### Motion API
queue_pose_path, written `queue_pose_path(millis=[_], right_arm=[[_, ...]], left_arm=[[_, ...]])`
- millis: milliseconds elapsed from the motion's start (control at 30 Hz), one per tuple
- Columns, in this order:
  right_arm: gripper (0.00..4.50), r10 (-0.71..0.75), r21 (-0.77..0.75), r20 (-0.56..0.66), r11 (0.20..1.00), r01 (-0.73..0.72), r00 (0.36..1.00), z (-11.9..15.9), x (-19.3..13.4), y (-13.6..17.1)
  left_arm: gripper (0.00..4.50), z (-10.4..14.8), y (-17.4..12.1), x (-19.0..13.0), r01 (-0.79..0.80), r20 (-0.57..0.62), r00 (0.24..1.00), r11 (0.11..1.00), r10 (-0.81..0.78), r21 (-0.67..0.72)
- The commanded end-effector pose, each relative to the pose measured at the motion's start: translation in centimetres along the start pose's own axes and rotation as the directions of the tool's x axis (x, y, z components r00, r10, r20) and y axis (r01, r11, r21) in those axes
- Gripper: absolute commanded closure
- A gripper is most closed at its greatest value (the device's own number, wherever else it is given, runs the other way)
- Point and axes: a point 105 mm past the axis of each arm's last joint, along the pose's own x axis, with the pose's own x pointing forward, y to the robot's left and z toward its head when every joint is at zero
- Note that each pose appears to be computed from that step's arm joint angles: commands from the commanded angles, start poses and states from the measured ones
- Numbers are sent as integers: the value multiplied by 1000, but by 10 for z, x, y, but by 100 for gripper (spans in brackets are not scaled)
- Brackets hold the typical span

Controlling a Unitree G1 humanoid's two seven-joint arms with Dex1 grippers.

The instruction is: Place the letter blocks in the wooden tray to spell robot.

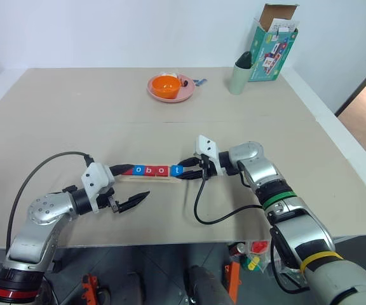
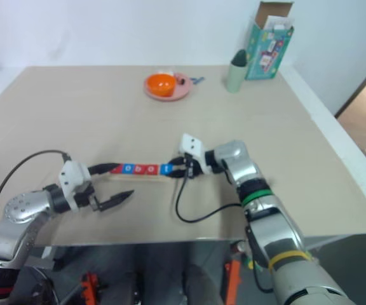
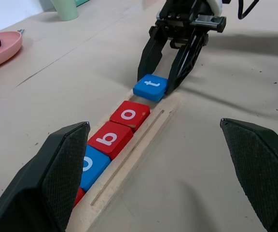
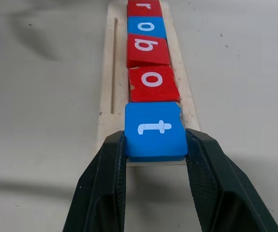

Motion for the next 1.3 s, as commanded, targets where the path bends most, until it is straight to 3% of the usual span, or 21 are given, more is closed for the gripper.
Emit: queue_pose_path(millis=[33, 833, 900, 1133, 1300], right_arm=[[332, -6, -44, 18, 999, 6, 1000, 15, 1, -6], [332, 29, -34, 1, 999, -29, 1000, 16, 10, -6], [229, 22, -33, 16, 999, -21, 1000, 18, 10, -7], [6, 18, -23, 54, 1000, -17, 998, 27, 9, -8], [6, -39, -21, 185, 999, 43, 982, 63, 4, -16]], left_arm=[[0, 10, 5, -3, -26, 30, 999, 999, 25, 37], [0, 6, 1, -1, -26, 21, 999, 999, 25, 41], [0, 5, 1, -1, -22, 18, 1000, 999, 21, 43], [0, 4, 0, -1, -19, 16, 1000, 999, 18, 44], [0, 6, 8, -6, -73, 32, 997, 997, 72, 21]])
